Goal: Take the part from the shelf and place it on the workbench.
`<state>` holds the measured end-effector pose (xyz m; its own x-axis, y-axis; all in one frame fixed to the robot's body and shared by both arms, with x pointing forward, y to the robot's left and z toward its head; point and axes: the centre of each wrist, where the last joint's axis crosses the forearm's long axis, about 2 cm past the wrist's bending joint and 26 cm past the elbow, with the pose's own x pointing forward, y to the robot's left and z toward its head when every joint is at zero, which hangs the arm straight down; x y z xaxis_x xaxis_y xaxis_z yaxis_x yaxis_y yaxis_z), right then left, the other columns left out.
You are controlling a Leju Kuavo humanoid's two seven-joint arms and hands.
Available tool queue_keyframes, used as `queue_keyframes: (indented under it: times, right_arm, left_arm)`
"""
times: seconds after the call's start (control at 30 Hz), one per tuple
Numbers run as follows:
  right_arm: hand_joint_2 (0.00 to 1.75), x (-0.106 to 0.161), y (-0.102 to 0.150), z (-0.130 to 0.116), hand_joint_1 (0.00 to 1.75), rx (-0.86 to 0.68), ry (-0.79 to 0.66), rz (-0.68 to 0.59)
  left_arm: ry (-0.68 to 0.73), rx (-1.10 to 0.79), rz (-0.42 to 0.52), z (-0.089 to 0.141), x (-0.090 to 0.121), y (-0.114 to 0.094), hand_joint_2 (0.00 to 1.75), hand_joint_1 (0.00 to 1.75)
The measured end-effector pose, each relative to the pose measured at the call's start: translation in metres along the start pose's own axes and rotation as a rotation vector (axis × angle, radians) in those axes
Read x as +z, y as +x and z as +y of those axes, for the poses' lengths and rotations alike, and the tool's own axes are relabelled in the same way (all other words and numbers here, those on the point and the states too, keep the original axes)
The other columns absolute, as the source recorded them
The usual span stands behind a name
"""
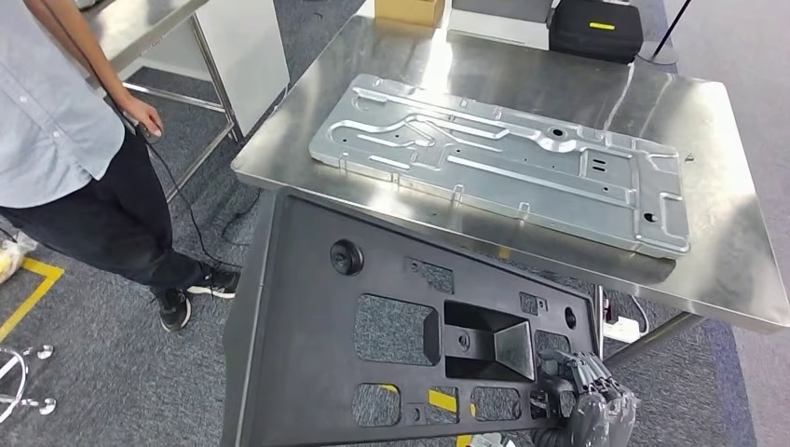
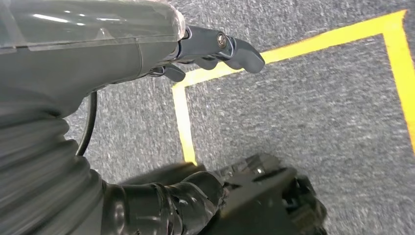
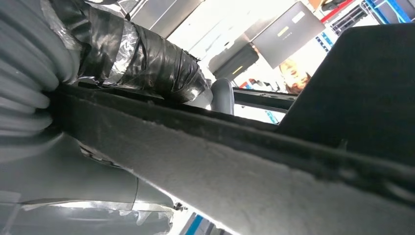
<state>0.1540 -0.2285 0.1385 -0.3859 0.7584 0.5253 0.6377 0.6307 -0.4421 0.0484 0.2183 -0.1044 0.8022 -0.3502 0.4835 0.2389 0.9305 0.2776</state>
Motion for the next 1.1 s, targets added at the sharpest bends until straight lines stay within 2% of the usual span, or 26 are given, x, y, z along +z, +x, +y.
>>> queue_keyframes:
  times: [0.83,1.1]
  right_arm:
    - [1.75,0.0,-0.001,-0.002,1.66,0.022,0.005,-0.018]
    - [1.75,-0.01,-0.001,-0.004,1.66,0.028,-0.026,-0.025]
  left_arm:
    - [-0.016,-0.022,-0.009,-0.003,0.001,0.001,1.75,0.0]
    - [-0.025,-0.028,-0.017,-0.003,0.0,0.003,1.75,0.0]
